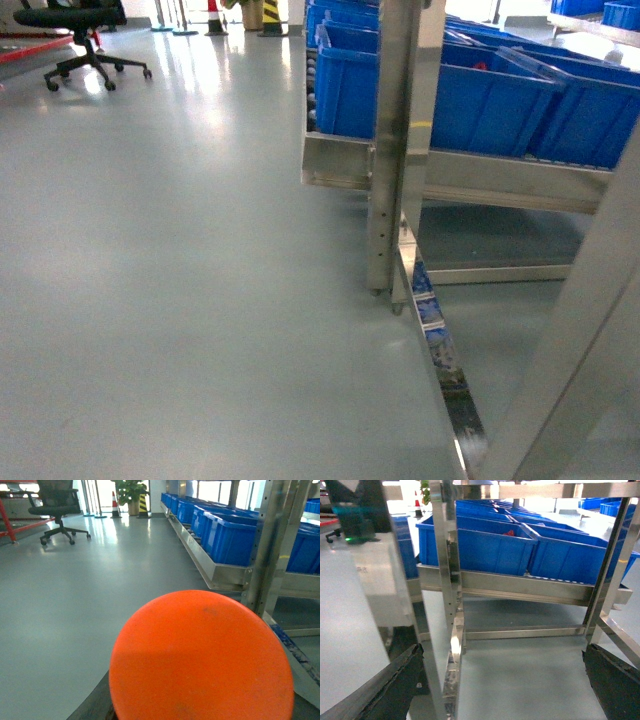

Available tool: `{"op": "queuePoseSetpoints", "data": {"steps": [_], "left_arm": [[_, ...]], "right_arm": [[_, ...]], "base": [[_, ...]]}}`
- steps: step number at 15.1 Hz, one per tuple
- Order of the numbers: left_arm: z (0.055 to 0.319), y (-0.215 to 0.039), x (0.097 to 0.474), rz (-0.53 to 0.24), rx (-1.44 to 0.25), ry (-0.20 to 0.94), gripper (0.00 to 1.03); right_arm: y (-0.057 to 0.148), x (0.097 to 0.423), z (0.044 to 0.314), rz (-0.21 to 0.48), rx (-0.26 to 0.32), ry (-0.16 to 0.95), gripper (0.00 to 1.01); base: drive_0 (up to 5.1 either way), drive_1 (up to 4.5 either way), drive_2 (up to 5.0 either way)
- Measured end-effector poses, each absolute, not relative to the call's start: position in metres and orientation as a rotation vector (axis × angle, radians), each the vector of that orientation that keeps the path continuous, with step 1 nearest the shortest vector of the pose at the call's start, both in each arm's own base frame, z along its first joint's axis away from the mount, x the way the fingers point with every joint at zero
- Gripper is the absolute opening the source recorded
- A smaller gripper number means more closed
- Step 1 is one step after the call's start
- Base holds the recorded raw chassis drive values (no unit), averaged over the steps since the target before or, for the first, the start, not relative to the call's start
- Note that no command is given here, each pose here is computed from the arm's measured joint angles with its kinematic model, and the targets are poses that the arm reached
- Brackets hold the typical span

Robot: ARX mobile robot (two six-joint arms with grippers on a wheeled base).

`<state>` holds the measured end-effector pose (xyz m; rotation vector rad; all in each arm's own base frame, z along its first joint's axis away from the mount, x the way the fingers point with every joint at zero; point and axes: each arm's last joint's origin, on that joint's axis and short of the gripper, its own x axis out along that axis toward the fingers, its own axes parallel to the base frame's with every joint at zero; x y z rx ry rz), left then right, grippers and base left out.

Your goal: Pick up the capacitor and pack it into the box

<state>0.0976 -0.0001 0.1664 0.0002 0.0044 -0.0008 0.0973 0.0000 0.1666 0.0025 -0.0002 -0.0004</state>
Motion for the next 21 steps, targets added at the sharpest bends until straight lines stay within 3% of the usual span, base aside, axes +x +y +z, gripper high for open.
{"op": "queuePoseSetpoints", "data": {"steps": [21], "left_arm": [[0.1664, -0.0001, 0.0976, 0.0, 0.0, 0.005, 0.44]], "right_arm": [[0.0, 0.0973, 0.1668, 0.0, 0.002, -0.003, 0.98]], "base": [[-5.0, 2.44, 2.4]]}}
